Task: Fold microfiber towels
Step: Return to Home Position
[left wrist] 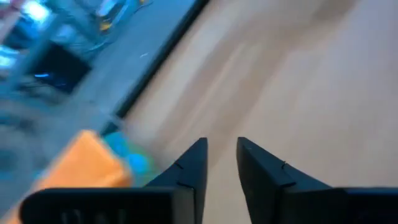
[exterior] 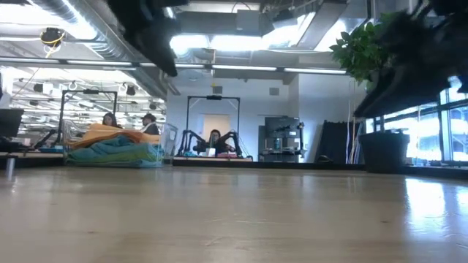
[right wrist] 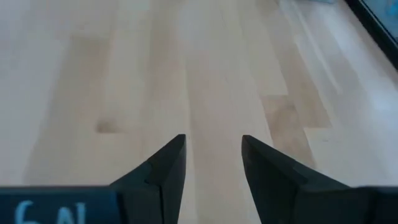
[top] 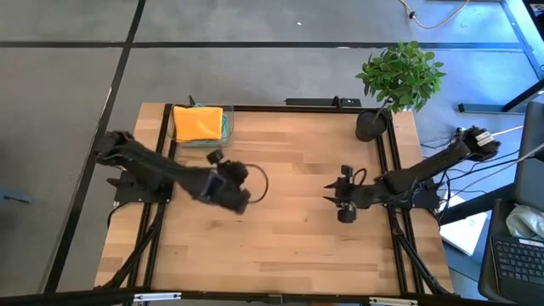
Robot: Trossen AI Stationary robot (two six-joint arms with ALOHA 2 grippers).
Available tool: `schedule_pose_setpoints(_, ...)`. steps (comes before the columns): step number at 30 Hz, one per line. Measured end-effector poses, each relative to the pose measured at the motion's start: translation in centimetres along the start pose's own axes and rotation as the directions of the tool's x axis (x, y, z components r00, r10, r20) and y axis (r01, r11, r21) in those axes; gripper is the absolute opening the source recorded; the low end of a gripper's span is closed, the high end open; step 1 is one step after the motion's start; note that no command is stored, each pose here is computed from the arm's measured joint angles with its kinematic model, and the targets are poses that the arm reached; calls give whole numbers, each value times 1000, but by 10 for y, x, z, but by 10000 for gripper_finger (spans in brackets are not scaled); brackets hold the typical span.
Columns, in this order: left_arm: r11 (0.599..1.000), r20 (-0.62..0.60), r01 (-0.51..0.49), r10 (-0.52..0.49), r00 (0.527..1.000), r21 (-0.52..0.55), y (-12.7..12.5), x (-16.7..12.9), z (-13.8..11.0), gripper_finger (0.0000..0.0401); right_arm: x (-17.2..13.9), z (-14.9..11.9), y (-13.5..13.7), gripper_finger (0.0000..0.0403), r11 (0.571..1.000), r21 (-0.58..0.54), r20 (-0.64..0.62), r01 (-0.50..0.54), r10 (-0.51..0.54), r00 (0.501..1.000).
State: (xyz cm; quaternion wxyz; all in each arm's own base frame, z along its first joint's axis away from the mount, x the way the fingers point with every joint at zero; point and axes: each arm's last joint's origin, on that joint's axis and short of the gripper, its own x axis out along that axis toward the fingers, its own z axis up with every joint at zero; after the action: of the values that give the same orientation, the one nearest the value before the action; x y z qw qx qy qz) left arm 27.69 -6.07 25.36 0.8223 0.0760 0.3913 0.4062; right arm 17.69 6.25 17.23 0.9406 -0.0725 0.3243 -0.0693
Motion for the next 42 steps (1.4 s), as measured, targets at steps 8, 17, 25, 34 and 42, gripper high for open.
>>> schedule_pose_setpoints(8,964,182,219,-191,965,-152,1,-24,-75,5,-21,-46,-10,148,981,189,220,-54,12,975)
schedule_pose_setpoints(17,838,428,487,-357,830,-246,29,-21,-150,1,-33,-65,-18,55,981,141,436,-137,63,898)
schedule_pose_setpoints(25,687,630,694,-444,637,-217,38,-9,-203,0,-44,-63,-22,12,965,93,511,-245,165,844)
schedule_pose_setpoints(34,729,659,666,-423,622,-160,40,-15,-210,0,-46,-63,-22,10,975,24,522,-223,178,834)
schedule_pose_setpoints(42,718,630,684,-473,616,-131,38,-3,-198,0,-46,-63,-23,18,978,10,522,-207,171,835)
